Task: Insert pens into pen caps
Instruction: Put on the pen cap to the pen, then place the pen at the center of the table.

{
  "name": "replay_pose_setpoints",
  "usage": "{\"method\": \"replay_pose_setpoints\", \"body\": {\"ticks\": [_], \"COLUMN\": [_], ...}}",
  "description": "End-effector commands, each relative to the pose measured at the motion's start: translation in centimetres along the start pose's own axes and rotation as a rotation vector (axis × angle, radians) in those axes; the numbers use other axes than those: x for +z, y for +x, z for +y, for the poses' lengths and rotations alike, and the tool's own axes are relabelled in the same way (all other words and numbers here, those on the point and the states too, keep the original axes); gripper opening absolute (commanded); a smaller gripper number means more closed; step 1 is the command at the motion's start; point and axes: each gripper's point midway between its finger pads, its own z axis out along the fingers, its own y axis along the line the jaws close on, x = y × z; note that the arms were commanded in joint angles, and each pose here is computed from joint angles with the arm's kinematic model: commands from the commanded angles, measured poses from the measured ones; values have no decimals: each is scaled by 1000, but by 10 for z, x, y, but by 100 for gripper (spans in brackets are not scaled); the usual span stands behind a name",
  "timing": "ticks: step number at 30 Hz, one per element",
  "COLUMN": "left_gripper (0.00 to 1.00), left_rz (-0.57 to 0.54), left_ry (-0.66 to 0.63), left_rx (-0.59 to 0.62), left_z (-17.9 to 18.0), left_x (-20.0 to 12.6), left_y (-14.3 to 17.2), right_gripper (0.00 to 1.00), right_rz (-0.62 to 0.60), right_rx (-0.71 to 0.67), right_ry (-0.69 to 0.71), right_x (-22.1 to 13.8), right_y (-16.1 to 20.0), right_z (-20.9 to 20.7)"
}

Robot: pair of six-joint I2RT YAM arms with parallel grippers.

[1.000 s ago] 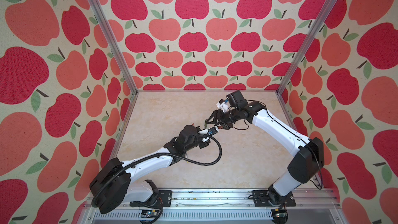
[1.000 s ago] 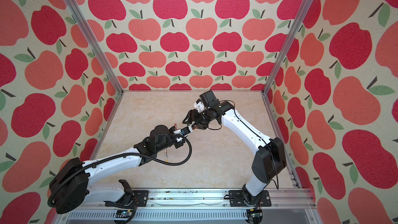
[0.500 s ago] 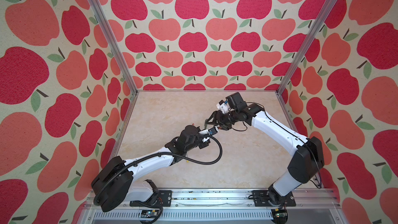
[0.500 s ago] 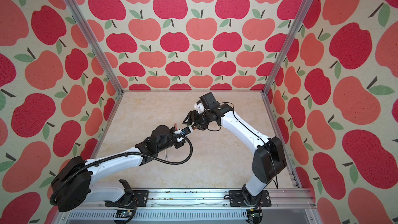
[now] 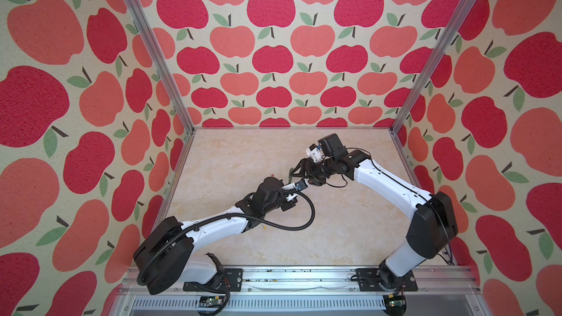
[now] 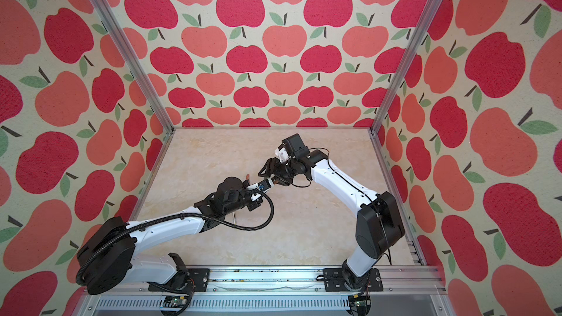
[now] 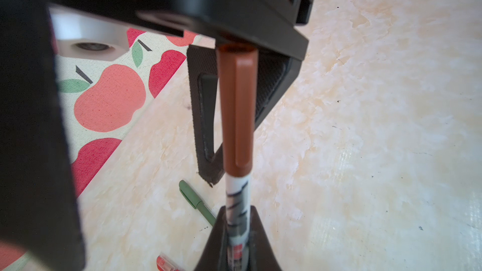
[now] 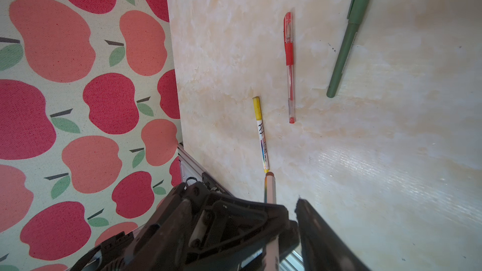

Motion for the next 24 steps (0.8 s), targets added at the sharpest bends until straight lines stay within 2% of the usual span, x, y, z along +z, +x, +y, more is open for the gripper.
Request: {"method": "replay_pose_setpoints", "body": {"ticks": [1,3,6,8,12,16,20,24], "left_gripper": [0,0,0,0,0,0,3,3], "left_rz": [-506,-442,-355,-313,-255,-183,-58,50], "left_ry": [-57,-19,14,17,11,46,37,61], "left_rx": [30,14,-67,-124,-207,-342,-606,-795], "left_z": [29,17,2,-8,-17,-20,-14,-19], "left_x": [-44,-37,-32,-37,-49,-53,-54,-45], "left_y": [-147,-125,-89,-71,-54,-49,-43,-37], "right_gripper": [68,68,69,70,70,70,70,71], "right_rz": [14,-59,-221,-318,-440,-574,-695,-791], "right_rx": [6,0,-38,-77,-113,-177,-255,-285], "right_ry": [-15,-97,-217,-233,-201,-88,76,119], "right_x": [8,-16,-71,-109,-158,-187,-197,-196], "right_y": [0,-21,-59,-77,-91,-93,-84,-71], "right_z": [-2,12,36,42,33,9,-24,-50]}}
